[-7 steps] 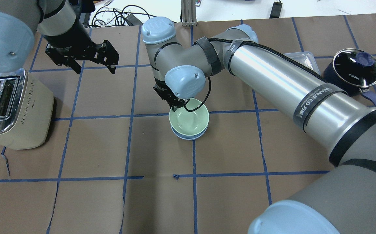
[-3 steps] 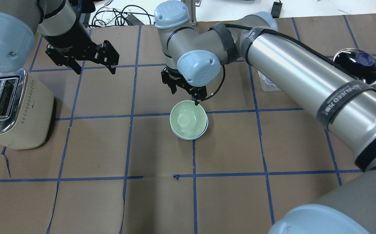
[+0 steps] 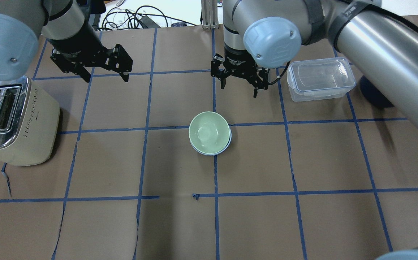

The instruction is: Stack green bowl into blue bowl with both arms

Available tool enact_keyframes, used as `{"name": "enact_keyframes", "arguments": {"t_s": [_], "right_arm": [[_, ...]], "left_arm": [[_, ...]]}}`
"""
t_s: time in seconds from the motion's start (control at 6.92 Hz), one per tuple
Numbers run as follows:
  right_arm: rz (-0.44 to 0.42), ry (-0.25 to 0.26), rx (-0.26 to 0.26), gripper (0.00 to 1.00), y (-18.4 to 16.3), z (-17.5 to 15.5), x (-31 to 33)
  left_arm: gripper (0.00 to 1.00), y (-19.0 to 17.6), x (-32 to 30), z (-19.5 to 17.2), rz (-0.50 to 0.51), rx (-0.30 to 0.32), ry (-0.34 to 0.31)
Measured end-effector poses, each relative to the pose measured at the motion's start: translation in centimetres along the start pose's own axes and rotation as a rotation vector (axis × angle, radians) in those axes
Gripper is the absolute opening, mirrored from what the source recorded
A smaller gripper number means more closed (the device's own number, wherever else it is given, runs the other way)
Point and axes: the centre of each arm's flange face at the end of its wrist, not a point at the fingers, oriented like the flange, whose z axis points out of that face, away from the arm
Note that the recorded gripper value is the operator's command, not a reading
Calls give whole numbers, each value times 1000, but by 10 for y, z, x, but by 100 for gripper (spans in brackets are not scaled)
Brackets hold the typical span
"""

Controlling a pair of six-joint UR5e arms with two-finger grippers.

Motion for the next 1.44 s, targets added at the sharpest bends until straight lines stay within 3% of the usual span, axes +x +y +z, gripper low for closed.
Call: {"name": "enact_keyframes", "arguments": {"t_s": [0.14, 0.43, 0.72, 0.87, 1.3, 1.44], "right_arm": [[-82, 29, 47, 100, -8, -18, 26], [-222, 66, 90, 100, -14, -44, 88], [-227, 69, 88, 100, -4, -51, 148], [-212, 51, 89, 100, 3, -53, 165], [-210, -69, 54, 100, 26, -66, 171], [-210, -82, 47, 100, 35, -73, 174]], "left_arm": [[100, 0, 0, 0, -2, 0, 0], [100, 0, 0, 0, -3, 0, 0], [100, 0, 0, 0, -3, 0, 0], [100, 0, 0, 0, -3, 0, 0], [100, 0, 0, 0, -3, 0, 0], [100, 0, 0, 0, -3, 1, 0]]}}
